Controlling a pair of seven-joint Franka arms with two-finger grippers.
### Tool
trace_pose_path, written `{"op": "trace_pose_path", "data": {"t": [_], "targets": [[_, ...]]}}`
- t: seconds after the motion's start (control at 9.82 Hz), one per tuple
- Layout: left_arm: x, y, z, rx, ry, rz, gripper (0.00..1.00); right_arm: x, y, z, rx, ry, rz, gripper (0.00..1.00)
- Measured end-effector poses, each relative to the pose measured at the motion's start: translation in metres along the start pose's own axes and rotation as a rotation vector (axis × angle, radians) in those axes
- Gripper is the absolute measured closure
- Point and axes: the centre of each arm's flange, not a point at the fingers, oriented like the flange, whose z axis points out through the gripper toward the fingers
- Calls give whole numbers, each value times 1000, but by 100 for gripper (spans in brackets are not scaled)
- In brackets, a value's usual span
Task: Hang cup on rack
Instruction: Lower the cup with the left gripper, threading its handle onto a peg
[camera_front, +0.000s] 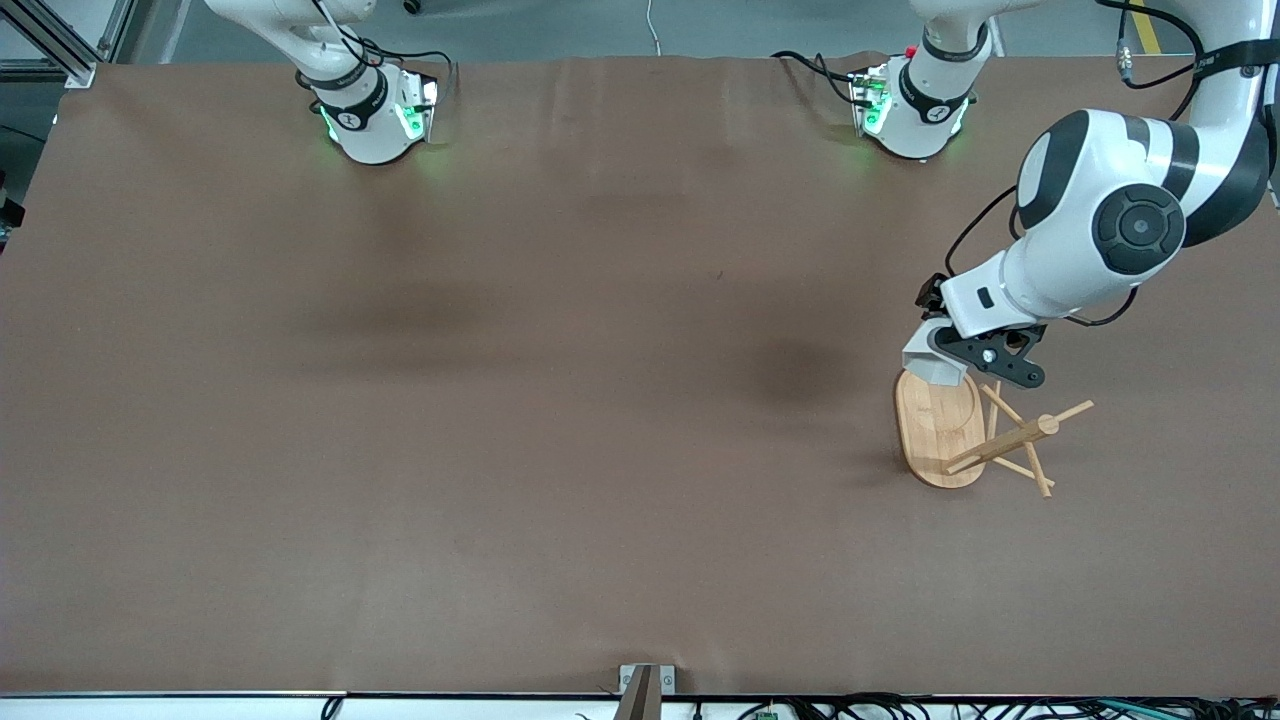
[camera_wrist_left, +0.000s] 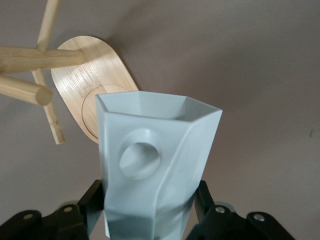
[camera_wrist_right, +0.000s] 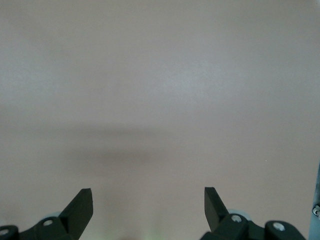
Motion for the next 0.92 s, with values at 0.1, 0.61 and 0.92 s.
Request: {"op": "trace_pose_path", "data": {"t": [0.1, 0.61, 0.92], "targets": [[1, -1, 0, 1, 7, 7, 23, 2, 1, 6, -1, 0, 16, 1], [14, -7, -6, -9, 39, 10, 23, 7, -10, 19, 1, -17, 121, 1], [26, -14, -1, -28, 49, 9, 23, 13, -42, 20, 0, -17, 149, 1]]}}
